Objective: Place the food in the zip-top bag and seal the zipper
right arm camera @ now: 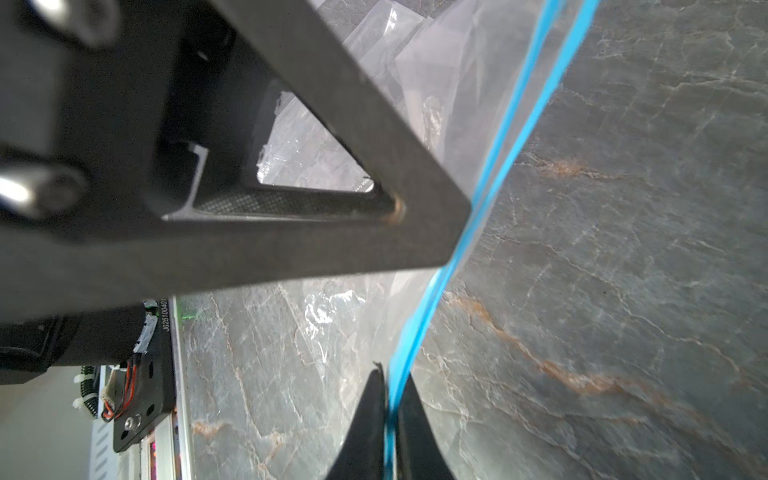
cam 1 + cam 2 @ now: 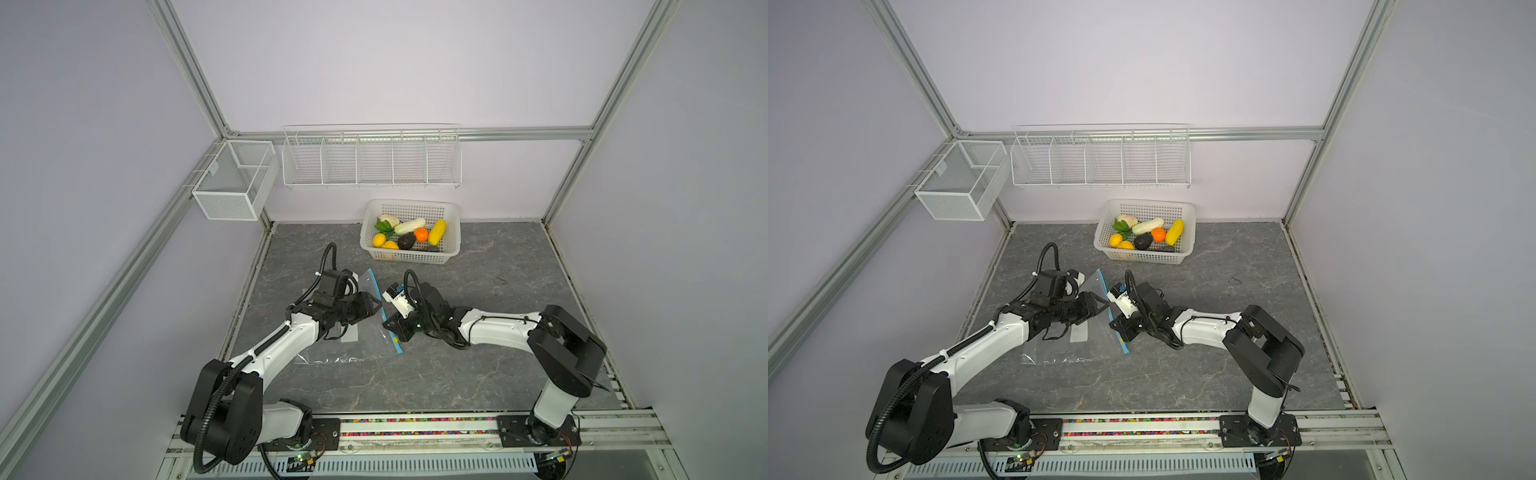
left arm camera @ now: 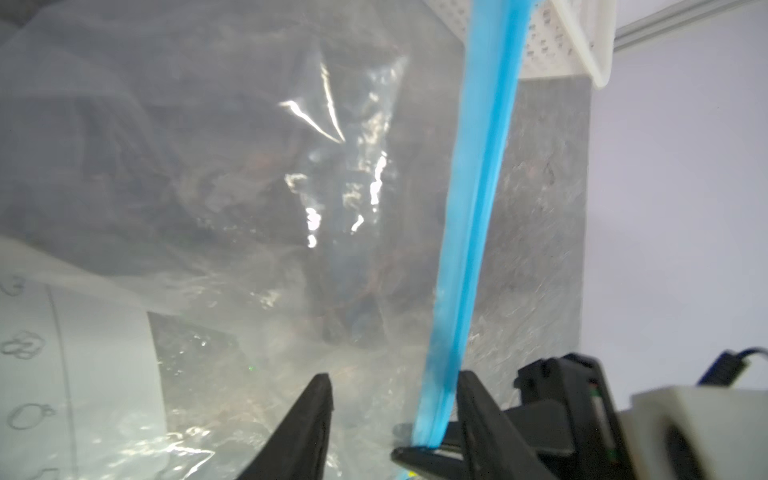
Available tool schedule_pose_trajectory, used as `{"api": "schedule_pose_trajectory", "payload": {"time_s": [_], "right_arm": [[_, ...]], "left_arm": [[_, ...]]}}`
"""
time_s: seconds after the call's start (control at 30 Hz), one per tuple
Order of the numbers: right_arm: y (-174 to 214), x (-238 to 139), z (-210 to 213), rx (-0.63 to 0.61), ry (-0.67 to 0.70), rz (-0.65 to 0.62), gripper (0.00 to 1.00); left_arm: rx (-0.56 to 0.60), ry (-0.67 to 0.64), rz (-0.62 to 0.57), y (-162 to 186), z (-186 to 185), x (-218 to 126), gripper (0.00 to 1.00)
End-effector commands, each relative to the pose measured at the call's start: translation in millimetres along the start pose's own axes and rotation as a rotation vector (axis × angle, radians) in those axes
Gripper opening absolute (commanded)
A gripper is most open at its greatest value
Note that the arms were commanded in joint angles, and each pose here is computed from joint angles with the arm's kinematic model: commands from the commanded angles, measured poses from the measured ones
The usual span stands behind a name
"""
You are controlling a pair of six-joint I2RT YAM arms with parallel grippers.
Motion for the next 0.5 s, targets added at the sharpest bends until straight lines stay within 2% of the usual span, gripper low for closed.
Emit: {"api": "schedule_pose_trajectory", "payload": {"time_s": [0.0, 0.2, 0.3, 0.37, 0.47], "right_arm": [[-3.2, 2.9, 5.5, -0.031, -0.008, -0.004, 0.12], [-0.5, 5.8, 5.4, -0.032, -0.007, 0.008, 0.12], [1.2, 6.8, 4.3, -0.027, -0.003, 0.016, 0.13], [2.5, 6.8, 3.2, -0.022, 0.004, 0.021, 0.13], [5.1, 7.0, 2.1, -0.014, 0.007, 0.025, 0.14]], "left_arm": [[0.033, 0.018, 0.009, -4.2, -4.7, 5.2, 0.35], [0.052, 0.027, 0.034, -1.7, -6.6, 13.7, 0.35], [0.053, 0.013, 0.038, 2.3, -4.1, 11.2, 0.31], [0.05, -0.025, 0.025, 8.0, 1.9, 3.7, 0.31], [-0.028, -0.136, -0.029, 15.8, 24.7, -14.7, 0.31]]}}
Point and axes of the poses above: each gripper's point midway between its finger pads, its own x axis out along the fingers, its own z axis along the line the jaws close on, y = z × x, the point moved 8 cm from there along -x, back along the fingers, and after that the axes turned 5 degrees about x, right-handed, at the moved point
